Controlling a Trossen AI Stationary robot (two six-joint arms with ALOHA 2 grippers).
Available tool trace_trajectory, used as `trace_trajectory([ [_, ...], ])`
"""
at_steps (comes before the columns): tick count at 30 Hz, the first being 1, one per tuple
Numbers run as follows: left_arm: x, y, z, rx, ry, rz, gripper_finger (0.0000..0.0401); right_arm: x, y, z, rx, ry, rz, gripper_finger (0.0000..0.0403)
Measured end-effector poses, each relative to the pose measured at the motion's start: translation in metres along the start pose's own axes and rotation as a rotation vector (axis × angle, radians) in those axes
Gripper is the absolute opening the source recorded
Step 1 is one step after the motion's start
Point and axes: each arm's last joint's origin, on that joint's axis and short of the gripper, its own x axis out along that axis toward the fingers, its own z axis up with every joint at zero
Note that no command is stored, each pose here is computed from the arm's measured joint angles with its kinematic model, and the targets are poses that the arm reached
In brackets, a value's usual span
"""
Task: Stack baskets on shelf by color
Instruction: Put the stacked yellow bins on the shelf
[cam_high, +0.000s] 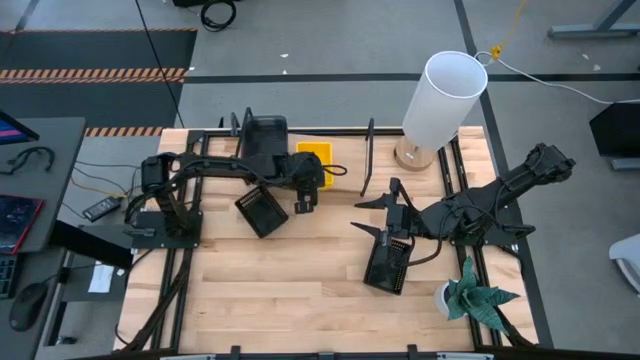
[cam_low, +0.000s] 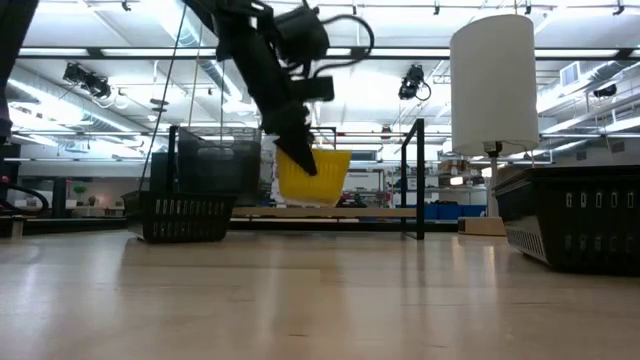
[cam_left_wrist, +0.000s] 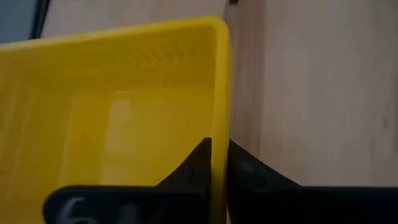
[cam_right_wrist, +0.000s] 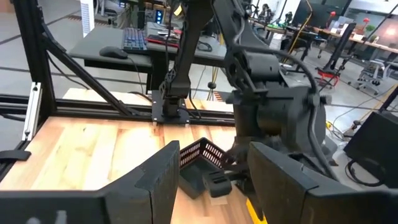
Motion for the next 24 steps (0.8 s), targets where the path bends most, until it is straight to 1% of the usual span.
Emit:
trace_trajectory([
  [5, 0.01, 0.006, -0.005, -0.018, 0.047, 0.056, 0.0052, -0.001, 0.001, 0.0, -0.003, -0.001, 0.002, 0.0195],
  [9, 0.011, 0.009, -0.008, -0.042, 0.084, 0.117, 0.0063, -0.001, 0.001, 0.0, -0.004, -0.001, 0.002, 0.0195],
  [14, 0.009, 0.009, -0.012, -0.053, 0.136, 0.158, 0.0088, -0.001, 0.001, 0.0, -0.003, -0.001, 0.002, 0.0195],
  [19, 0.009, 0.008, -0.015, -0.079, 0.167, 0.166, 0.0114, -0.001, 0.001, 0.0, -0.003, -0.002, 0.002, 0.0195],
  [24, 0.007, 0.008, -0.016, -0.122, 0.183, 0.165, 0.013, -0.001, 0.001, 0.0, -0.003, -0.002, 0.002, 0.0195],
])
